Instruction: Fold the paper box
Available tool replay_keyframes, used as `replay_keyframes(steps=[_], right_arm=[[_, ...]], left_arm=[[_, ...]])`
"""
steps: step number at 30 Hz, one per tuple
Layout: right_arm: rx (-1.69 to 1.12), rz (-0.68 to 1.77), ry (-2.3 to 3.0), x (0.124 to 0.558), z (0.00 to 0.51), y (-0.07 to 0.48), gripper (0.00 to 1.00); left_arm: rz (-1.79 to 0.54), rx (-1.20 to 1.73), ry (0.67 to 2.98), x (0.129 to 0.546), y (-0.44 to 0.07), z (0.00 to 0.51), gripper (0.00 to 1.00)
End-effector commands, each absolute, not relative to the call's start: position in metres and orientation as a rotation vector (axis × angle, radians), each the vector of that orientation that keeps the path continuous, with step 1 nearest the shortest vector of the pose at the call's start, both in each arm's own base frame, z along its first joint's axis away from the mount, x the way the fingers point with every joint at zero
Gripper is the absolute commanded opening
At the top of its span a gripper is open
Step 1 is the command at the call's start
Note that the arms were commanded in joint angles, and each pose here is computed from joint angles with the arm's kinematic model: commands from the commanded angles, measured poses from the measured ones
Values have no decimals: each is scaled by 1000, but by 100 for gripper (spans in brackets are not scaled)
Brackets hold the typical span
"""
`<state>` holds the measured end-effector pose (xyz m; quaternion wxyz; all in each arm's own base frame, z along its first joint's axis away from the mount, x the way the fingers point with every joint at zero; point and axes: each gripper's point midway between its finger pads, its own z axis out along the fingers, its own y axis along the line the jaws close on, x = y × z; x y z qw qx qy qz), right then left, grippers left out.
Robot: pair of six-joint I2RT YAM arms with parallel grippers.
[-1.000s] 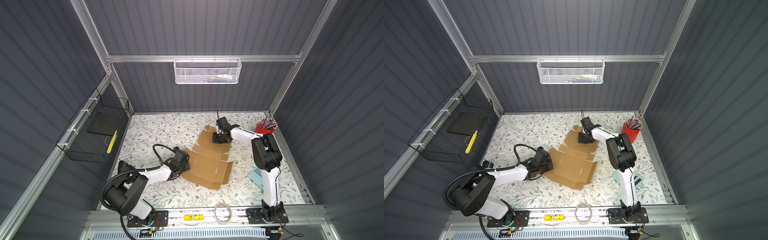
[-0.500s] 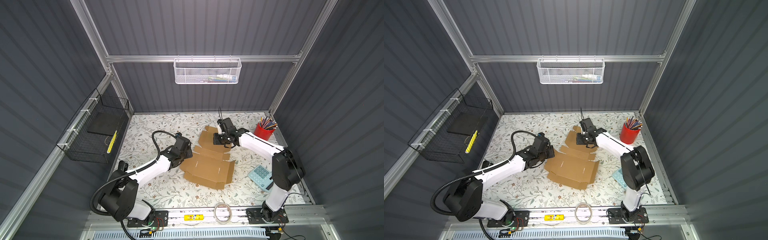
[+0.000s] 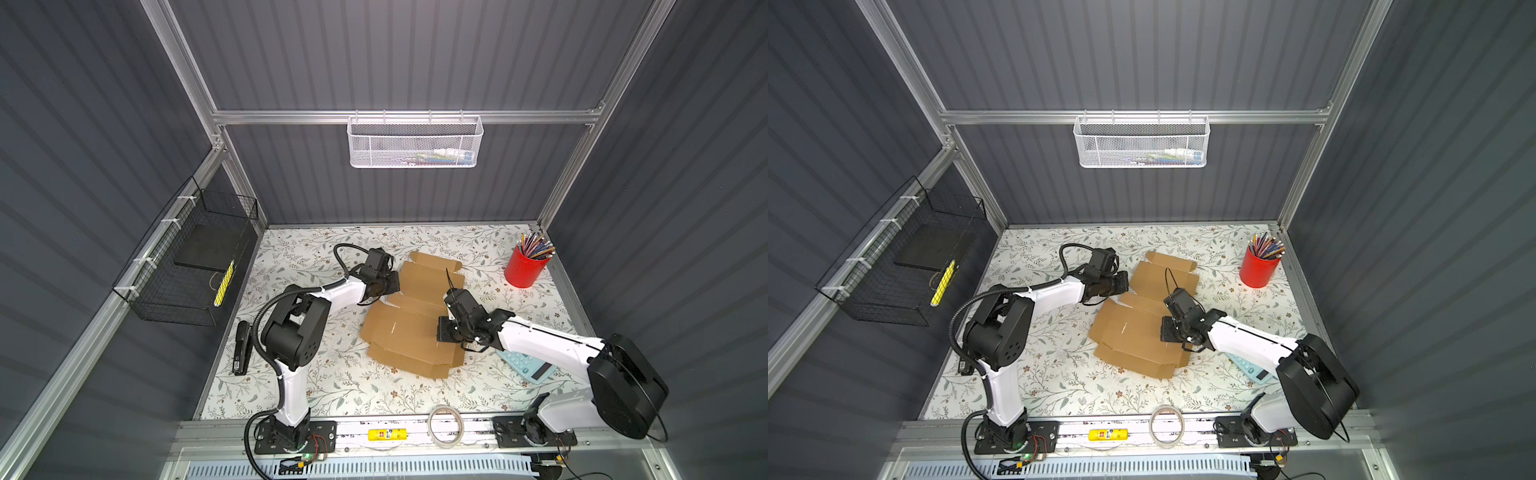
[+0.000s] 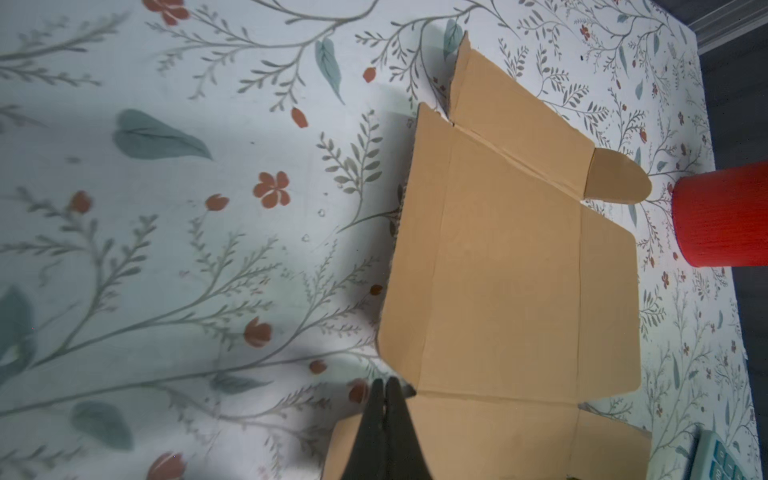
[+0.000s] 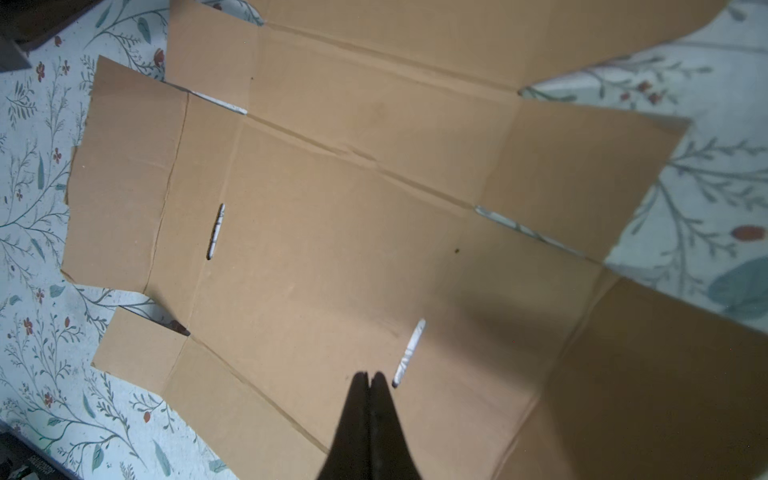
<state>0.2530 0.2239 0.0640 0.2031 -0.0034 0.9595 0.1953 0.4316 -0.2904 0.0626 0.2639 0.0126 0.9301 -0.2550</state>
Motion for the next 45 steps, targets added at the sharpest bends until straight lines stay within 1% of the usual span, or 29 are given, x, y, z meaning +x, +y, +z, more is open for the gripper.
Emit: replay_keyframes(steps=[1, 2, 5, 10, 20, 25, 26, 30, 37, 45], right_arm=[[47, 615, 2643, 251, 71, 237, 0], [35, 617, 2646, 248, 71, 241, 0], [10, 621, 2657, 244, 69, 249, 0], [-34, 638, 2672, 243, 66, 267, 0], [-98, 625, 2718, 250, 50, 296, 0], [-119, 550, 2750, 254, 37, 294, 0], [-124, 539, 2758, 254, 34, 294, 0], [-124, 494, 2783, 254, 27, 290, 0], [-87, 412, 2838, 258, 9, 271, 0], [-37, 346, 2850, 276, 4, 242, 0]], left_arm=[[-815, 96, 2522, 439, -318, 55, 0], [-822, 95, 2537, 440, -321, 48, 0], [-838, 92, 2521, 450, -329, 50, 0], [-815, 89, 2525, 455, -329, 43, 0], [-667, 32, 2556, 457, -309, 16, 0], [-577, -11, 2544, 460, -295, 14, 0], [-540, -21, 2576, 450, -287, 1, 0], [-466, -62, 2579, 447, -270, -3, 0], [-432, -121, 2585, 439, -247, -7, 0], [-390, -162, 2580, 422, -222, 1, 0]])
